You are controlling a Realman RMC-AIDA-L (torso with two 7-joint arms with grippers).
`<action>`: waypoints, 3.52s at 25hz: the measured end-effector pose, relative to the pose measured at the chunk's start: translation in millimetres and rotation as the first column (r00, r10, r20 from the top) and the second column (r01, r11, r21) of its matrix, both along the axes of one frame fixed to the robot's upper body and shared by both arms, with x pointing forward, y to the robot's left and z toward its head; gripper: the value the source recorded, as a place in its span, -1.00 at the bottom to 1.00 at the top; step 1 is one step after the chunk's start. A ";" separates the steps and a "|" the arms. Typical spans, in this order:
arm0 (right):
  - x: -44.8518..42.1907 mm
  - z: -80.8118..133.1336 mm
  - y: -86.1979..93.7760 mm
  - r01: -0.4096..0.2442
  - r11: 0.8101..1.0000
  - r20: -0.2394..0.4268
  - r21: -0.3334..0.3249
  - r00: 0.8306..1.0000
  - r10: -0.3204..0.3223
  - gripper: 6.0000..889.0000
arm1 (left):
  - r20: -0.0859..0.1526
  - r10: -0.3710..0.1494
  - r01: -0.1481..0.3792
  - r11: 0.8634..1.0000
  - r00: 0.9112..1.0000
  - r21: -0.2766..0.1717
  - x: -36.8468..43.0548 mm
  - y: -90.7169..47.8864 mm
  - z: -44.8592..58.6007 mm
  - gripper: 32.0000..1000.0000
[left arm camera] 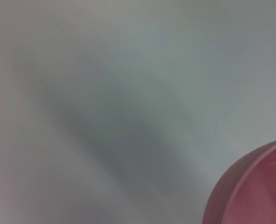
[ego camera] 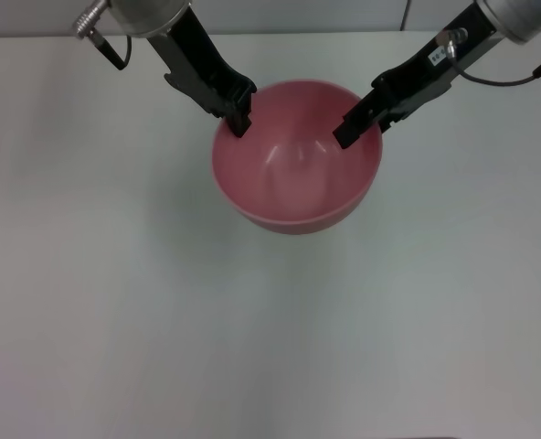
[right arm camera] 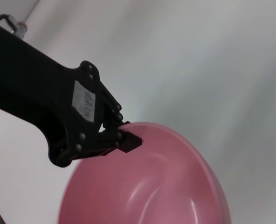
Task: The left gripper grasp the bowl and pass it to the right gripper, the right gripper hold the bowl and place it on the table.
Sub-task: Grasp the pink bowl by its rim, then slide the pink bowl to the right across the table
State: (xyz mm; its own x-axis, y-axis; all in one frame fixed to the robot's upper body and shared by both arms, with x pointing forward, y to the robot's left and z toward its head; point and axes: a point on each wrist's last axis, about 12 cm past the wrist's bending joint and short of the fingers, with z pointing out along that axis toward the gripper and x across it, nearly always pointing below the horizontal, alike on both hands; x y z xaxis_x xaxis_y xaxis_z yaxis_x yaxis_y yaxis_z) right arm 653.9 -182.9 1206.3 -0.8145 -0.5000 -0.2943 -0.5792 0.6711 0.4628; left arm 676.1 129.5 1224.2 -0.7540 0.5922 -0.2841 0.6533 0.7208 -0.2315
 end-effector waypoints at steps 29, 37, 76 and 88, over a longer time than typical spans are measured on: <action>3.1 -2.3 1.2 -0.007 0.997 0.022 -0.072 1.000 0.008 -0.57 | -0.008 -0.017 0.017 1.000 1.000 -0.001 -2.4 -7.1 0.4 -0.72; 2.9 -3.3 0.6 -0.008 0.997 0.021 -0.082 1.000 0.010 -0.61 | -0.011 -0.016 0.016 1.000 1.000 -0.002 -3.1 -8.7 0.0 -0.70; 2.6 -3.9 -0.7 -0.009 0.996 0.021 -0.091 1.000 0.011 -0.91 | 0.007 -0.068 0.068 0.997 0.998 -0.020 -6.4 -19.5 5.7 0.55; 2.8 -3.6 -0.4 -0.010 0.996 0.021 -0.091 1.000 0.012 -0.94 | 0.007 -0.071 0.071 0.997 0.997 -0.017 -6.6 -19.7 5.9 0.74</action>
